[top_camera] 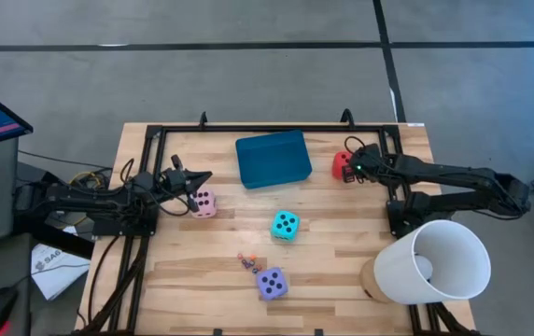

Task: Pick & Place Dice
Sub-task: Put the large red dice into the blue bin

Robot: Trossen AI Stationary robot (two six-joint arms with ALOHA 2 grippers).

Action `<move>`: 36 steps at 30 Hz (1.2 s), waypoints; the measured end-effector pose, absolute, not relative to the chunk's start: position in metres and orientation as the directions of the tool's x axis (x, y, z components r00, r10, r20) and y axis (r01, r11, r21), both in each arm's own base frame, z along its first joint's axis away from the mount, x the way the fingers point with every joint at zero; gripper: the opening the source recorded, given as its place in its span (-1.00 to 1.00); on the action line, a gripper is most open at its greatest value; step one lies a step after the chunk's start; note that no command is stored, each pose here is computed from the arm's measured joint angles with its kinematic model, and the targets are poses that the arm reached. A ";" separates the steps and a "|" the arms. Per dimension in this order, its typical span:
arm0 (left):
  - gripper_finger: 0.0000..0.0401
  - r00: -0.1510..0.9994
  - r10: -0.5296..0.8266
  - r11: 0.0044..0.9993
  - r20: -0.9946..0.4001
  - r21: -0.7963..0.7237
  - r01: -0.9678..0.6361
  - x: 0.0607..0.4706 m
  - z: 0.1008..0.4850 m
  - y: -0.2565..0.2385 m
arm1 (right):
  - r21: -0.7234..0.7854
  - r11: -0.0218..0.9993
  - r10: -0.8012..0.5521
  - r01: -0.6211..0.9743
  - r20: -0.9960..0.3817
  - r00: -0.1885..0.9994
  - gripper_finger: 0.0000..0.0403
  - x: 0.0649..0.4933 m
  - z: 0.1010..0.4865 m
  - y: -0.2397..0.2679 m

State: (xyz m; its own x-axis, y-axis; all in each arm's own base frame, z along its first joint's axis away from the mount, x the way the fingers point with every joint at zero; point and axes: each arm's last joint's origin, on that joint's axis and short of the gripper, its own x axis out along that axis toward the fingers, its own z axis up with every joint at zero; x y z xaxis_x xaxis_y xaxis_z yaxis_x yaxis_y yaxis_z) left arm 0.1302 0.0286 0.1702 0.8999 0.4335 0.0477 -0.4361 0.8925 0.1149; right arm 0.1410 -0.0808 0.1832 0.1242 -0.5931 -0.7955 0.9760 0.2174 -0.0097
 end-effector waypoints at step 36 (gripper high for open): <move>-0.97 0.900 0.435 0.892 0.041 0.117 -0.437 0.130 0.170 0.029 | 0.051 0.307 -0.622 0.950 -0.745 0.240 -1.00 0.153 0.189 -0.081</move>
State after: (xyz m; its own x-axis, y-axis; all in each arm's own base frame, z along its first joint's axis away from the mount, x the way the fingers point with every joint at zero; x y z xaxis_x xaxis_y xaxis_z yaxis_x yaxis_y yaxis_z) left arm 0.1303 0.0286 0.1696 0.8995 0.4350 0.0414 -0.4367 0.8920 0.1168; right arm 0.1532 -0.0813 0.1889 0.2405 -0.6219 -0.7452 0.9505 0.3066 0.0508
